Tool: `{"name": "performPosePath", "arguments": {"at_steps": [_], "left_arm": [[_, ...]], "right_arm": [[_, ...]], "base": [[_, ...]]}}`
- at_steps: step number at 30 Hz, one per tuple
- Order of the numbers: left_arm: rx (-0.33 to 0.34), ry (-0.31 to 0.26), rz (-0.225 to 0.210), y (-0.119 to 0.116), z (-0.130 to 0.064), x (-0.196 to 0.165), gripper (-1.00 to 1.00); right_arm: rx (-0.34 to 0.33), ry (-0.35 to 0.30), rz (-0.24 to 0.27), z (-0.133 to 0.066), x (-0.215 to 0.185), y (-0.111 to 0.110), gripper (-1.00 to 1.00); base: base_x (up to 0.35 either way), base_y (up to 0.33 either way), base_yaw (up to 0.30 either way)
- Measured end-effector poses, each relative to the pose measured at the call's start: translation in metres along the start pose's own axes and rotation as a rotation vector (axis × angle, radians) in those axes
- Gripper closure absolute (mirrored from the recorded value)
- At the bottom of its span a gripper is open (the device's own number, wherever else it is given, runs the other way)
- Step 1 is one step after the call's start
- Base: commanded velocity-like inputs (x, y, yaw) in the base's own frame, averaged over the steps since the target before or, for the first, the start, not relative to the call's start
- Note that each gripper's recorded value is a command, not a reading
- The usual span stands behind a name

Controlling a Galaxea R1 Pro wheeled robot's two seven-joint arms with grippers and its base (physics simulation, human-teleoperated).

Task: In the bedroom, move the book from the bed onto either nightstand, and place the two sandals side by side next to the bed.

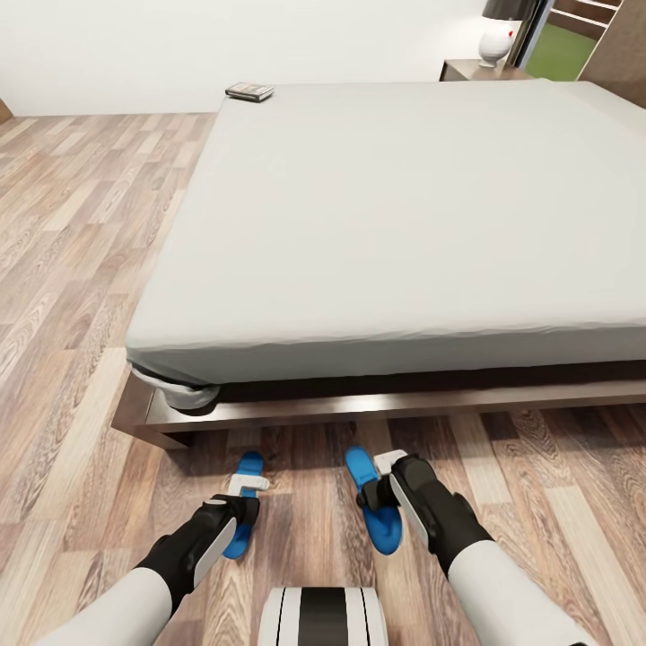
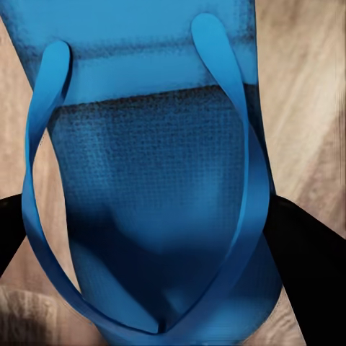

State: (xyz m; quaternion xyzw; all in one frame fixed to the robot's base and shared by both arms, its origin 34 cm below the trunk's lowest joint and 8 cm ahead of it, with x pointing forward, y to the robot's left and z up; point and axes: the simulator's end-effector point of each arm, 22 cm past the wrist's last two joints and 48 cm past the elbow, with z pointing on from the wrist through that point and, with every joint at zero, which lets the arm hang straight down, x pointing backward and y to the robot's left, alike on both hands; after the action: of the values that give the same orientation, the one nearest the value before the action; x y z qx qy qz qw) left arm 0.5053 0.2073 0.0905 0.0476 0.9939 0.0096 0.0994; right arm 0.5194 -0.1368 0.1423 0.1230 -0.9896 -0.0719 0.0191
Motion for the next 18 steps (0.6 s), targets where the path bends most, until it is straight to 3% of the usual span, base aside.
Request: {"name": "performPosePath", "arguments": {"at_steps": [4,11,18], "left_arm": [[0.0,0.0,0.0,0.0,0.0,0.0,1.0],[0.002,0.021,-0.001,-0.001,0.007,0.01,1.0],[0.006,-0.001,-0.001,-0.002,0.006,0.001,1.0]], "right_arm": [[-0.006,-0.02,0.0,-0.005,-0.001,0.004,1.0],[-0.015,0.013,0.006,-0.001,0.01,0.007,1.0],[-0.016,0.014,0.006,-0.002,0.01,0.008,1.0]], "base": [[0.0,0.0,0.0],[0.0,0.0,0.0],[0.0,0.0,0.0]]}}
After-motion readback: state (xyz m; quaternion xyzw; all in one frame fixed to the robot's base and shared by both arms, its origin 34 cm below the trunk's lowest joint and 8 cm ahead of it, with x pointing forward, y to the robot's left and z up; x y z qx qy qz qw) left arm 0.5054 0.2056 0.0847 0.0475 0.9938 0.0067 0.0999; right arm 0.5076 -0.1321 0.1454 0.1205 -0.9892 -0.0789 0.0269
